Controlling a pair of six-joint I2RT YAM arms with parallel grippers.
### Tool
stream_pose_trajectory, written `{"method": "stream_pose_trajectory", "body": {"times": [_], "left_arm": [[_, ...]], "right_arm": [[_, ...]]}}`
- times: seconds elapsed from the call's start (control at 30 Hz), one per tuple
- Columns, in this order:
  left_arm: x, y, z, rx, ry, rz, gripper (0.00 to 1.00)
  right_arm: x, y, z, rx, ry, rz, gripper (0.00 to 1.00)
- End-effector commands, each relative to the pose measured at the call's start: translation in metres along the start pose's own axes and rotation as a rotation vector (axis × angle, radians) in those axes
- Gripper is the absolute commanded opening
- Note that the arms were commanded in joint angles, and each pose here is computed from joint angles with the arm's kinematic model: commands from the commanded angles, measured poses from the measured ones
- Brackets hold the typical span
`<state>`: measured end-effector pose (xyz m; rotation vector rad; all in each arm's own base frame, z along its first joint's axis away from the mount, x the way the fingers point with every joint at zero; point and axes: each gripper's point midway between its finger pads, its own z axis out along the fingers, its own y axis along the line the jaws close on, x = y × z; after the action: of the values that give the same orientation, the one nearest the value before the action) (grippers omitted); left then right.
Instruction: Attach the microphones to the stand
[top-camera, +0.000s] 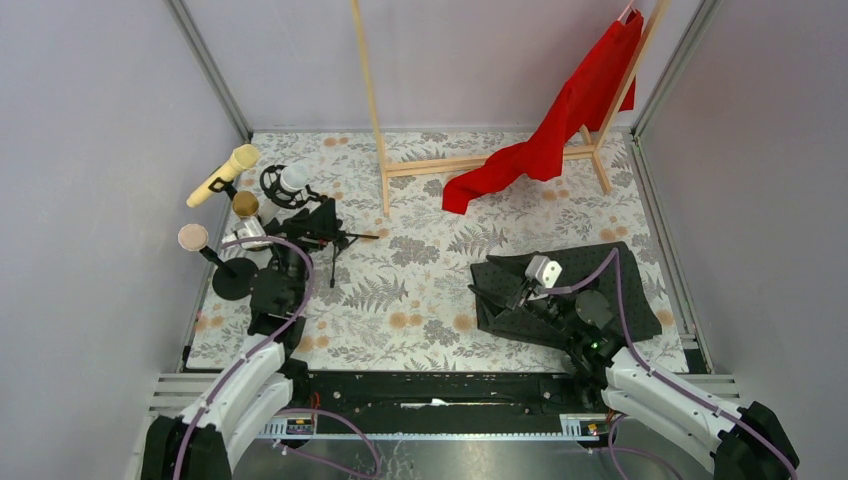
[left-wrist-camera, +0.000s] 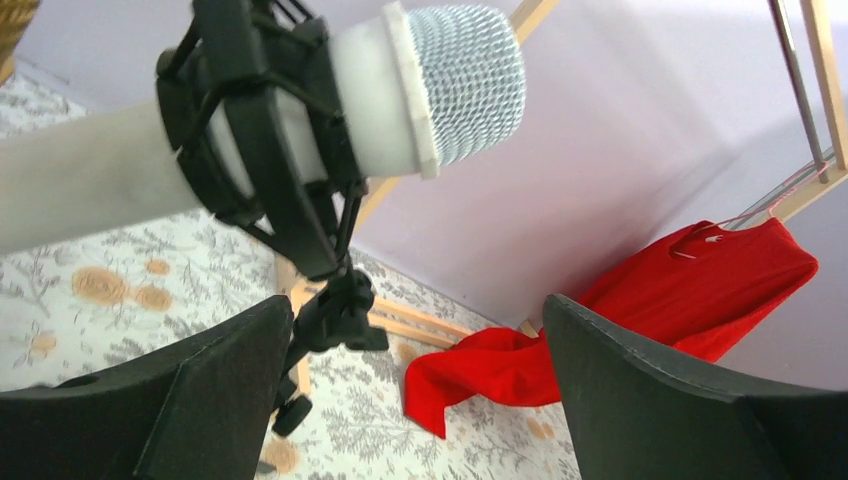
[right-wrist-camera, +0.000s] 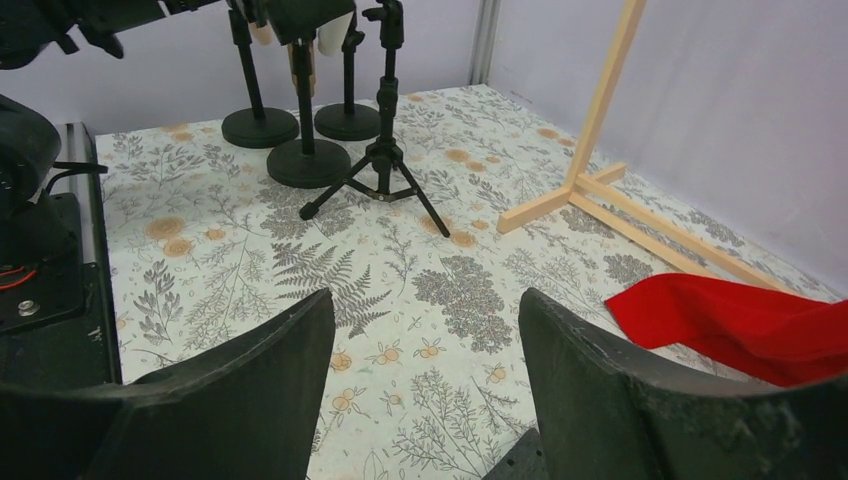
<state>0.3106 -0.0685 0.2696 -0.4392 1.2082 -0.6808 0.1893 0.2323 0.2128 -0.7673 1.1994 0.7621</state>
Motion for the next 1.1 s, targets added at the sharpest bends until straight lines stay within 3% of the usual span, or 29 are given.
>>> {"method": "stream_pose_trajectory", "body": {"times": [0.0,0.2,0.37,0.63,0.8,0.83,0.87,1.07], "left_arm": [[0.018,0.021,-0.016,-0.102,0.083,-0.042,0.99],[0.028,0.028,-0.025,-0.141,0.149,-0.040,0.99],[0.051,0.027,-0.034,-0.168,0.313,-0.036,0.98],[0.069,0.027,-0.063,-0.183,0.461,-0.002,0.99],[0.096,0.023,-0.078,-0.159,0.543,0.059,0.99],[0.103,0.016,-0.082,-0.129,0.558,0.078,0.99],[0.107,0.011,-0.084,-0.108,0.559,0.100,0.99],[0.120,-0.012,-0.094,-0.012,0.548,0.193,0.99]], "right_arm": [[-0.017,-0.009,0.005,0.051,-0.043,0.020,0.74],[-0.015,-0.017,0.002,0.100,-0.033,0.034,0.74],[-0.014,-0.032,-0.002,0.203,-0.009,0.106,0.74],[0.013,-0.055,-0.024,0.443,0.171,0.320,0.77],[0.028,-0.065,-0.040,0.573,0.285,0.403,0.89],[0.030,-0.066,-0.043,0.589,0.307,0.402,0.98],[0.030,-0.068,-0.046,0.607,0.322,0.402,1.00],[0.033,-0.078,-0.067,0.696,0.412,0.352,1.00]]}}
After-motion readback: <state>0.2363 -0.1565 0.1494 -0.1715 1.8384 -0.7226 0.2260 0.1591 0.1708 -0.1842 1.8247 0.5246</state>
